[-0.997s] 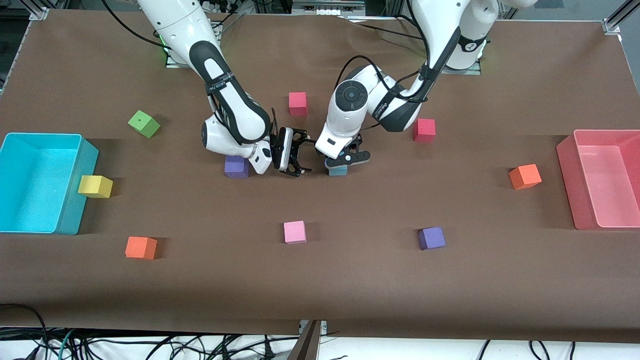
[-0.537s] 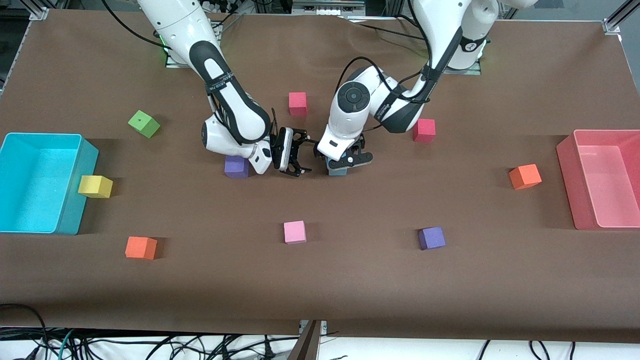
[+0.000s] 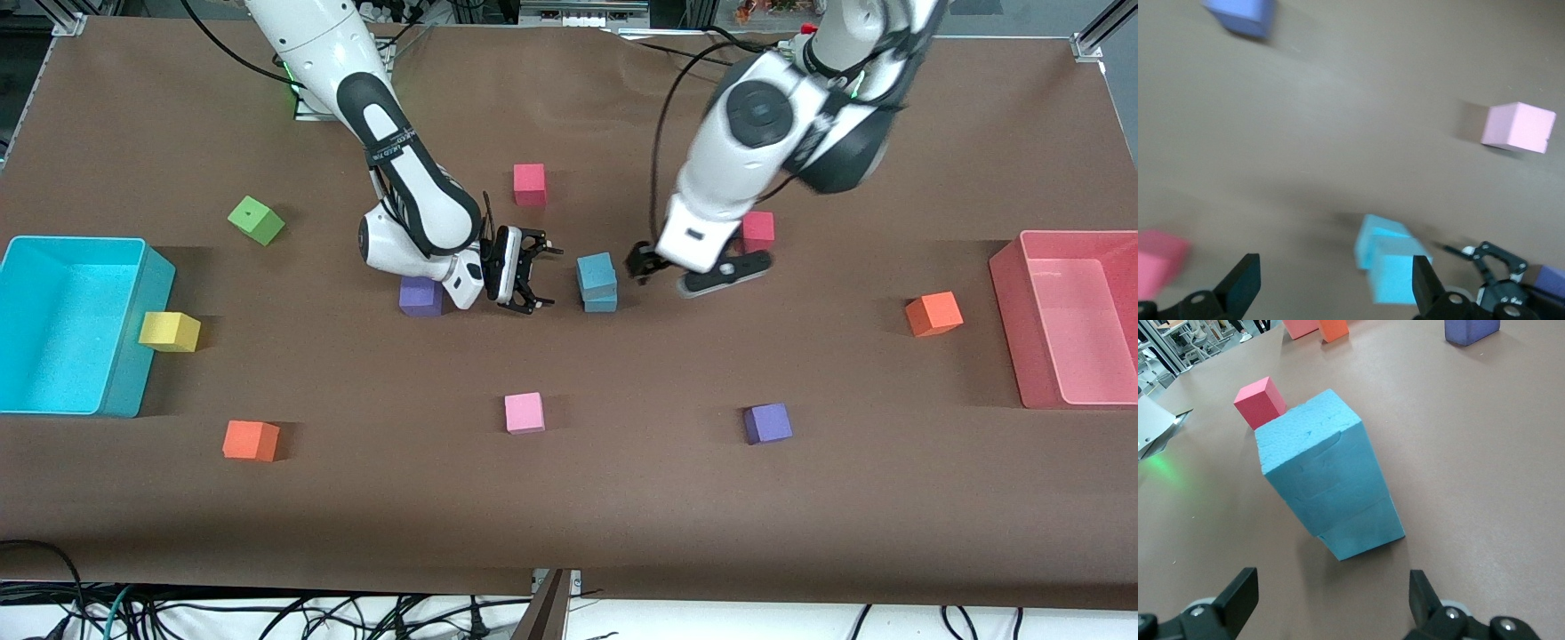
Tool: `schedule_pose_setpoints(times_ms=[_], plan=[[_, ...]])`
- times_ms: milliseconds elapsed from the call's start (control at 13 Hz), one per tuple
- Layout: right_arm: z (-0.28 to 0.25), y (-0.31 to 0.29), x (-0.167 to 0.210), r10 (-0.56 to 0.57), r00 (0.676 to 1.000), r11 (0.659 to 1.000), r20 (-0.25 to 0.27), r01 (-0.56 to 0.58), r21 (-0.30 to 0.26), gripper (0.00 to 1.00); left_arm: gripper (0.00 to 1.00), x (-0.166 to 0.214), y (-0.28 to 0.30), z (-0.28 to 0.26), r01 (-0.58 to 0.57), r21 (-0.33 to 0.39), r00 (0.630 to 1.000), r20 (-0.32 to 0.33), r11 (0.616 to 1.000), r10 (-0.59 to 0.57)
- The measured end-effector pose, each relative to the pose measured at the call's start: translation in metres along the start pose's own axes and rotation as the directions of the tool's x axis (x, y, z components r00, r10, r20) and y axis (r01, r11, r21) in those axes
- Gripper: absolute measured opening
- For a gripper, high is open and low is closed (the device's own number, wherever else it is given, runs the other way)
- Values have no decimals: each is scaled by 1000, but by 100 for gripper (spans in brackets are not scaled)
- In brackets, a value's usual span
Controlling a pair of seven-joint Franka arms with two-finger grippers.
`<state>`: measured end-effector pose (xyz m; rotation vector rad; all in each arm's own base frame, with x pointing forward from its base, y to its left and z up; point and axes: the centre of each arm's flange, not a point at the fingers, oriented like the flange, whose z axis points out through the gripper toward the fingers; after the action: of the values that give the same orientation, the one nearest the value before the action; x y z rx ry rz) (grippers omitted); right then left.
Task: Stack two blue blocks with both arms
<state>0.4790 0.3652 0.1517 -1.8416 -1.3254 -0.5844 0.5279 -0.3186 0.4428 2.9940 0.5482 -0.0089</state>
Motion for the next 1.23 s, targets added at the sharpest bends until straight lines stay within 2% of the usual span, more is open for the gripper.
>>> schedule_pose_setpoints(times_ms=[307, 537, 767, 1226], plan=[[0, 0, 0, 0, 1000, 1000, 0, 0, 1, 100, 100, 30, -97, -83, -120, 62, 992, 35, 991, 118], [0, 0, 0, 0, 1000, 1000, 0, 0, 0, 100, 100, 62, -175, -119, -207, 61, 978, 52, 976, 204], [0, 0, 1, -1, 1000, 1000, -1, 1, -1, 100, 100, 88, -248, -142, -237, 42, 970, 63, 971, 234], [-27, 12, 21, 50, 998, 998, -38, -51, -44, 100, 100, 84, -251, -160, -260, 59, 964, 79, 964, 255]])
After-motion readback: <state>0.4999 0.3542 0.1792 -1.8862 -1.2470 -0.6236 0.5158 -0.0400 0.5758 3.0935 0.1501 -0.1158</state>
